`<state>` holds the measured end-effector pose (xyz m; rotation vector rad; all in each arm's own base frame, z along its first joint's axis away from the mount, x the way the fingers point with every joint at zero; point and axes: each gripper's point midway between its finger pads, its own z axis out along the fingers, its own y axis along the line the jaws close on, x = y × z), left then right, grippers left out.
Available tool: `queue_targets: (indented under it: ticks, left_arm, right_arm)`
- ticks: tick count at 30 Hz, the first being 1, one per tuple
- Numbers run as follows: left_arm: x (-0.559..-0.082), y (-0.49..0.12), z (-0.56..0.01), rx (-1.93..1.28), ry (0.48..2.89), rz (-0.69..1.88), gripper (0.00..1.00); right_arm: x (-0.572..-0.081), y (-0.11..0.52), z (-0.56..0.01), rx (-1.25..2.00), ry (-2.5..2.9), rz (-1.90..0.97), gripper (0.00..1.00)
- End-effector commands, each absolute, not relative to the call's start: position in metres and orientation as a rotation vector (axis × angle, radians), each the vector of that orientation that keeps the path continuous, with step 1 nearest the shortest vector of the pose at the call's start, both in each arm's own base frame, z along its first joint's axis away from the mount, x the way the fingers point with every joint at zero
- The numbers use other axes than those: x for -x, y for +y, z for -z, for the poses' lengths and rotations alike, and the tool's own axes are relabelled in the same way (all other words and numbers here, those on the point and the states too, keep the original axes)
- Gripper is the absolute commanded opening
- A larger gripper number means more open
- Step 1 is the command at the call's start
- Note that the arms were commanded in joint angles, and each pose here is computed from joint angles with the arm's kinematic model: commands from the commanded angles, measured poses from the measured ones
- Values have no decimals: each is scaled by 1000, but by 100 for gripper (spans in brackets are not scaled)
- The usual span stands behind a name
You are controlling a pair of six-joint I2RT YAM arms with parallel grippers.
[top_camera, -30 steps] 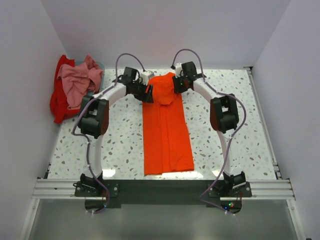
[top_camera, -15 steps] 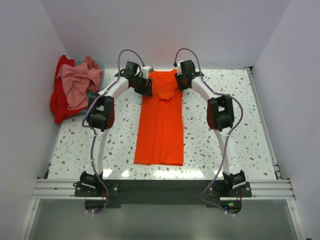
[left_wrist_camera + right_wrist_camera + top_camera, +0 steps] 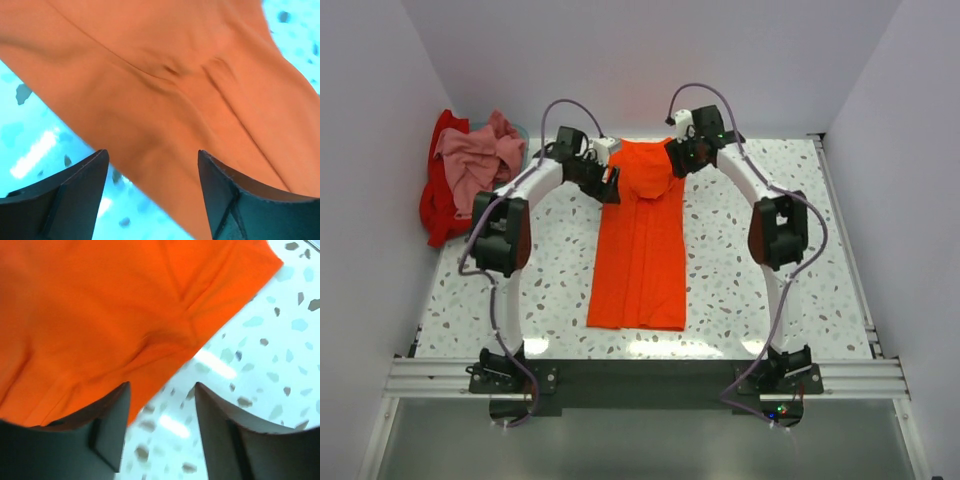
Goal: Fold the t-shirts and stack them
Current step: Fold the tshirt
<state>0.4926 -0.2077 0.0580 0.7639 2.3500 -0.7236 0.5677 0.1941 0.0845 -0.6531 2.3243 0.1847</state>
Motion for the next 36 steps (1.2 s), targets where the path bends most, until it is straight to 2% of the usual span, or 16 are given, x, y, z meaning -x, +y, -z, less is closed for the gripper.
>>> queue_targets:
  ticks: [1,2,3,5,6,8,9,13,16,19,23,28,36]
  left_arm:
    - [-459,-196,-152,-961,2072,724,79]
    - [-448,-193,-157,-991,2050,725,80]
    - [-421,-187,-162,-1076,2007,713,80]
    - [-396,-179,-163,-1184,1939,664,80]
    - [-369,-175,-164,-1221,1909,659,80]
    - [-340,-170,-161,-1322,1844,647,80]
    - [-313,-166,-156,-1412,1775,642,80]
    - [-255,-161,-133,-1618,1630,620,79]
    - [-221,-166,-112,-1726,1530,609,78]
    - [-200,-179,-95,-1772,1476,608,72]
    - [-185,-211,-96,-1730,1421,636,64]
    - [-155,-229,-82,-1824,1358,669,55]
    - [-141,-215,-54,-1962,1360,587,54]
  right_arm:
    - [-506,211,-181,894,2181,-395,61]
    - [-486,209,-209,924,2136,-422,63]
    - [-457,211,-191,997,2177,-503,63]
    - [-420,207,-214,1051,2117,-502,64]
    - [-392,201,-190,1135,2161,-499,64]
    - [-354,208,-182,1254,2142,-503,63]
    - [-324,204,-177,1321,2126,-502,61]
    - [-238,224,-159,1541,2046,-541,53]
    - [-196,235,-139,1645,1998,-541,46]
    - [-177,245,-122,1640,2056,-608,44]
    - [-175,257,-104,1582,2141,-671,41]
    - [-163,281,-93,1598,2144,-757,40]
    - [-139,269,-69,1815,2064,-681,44]
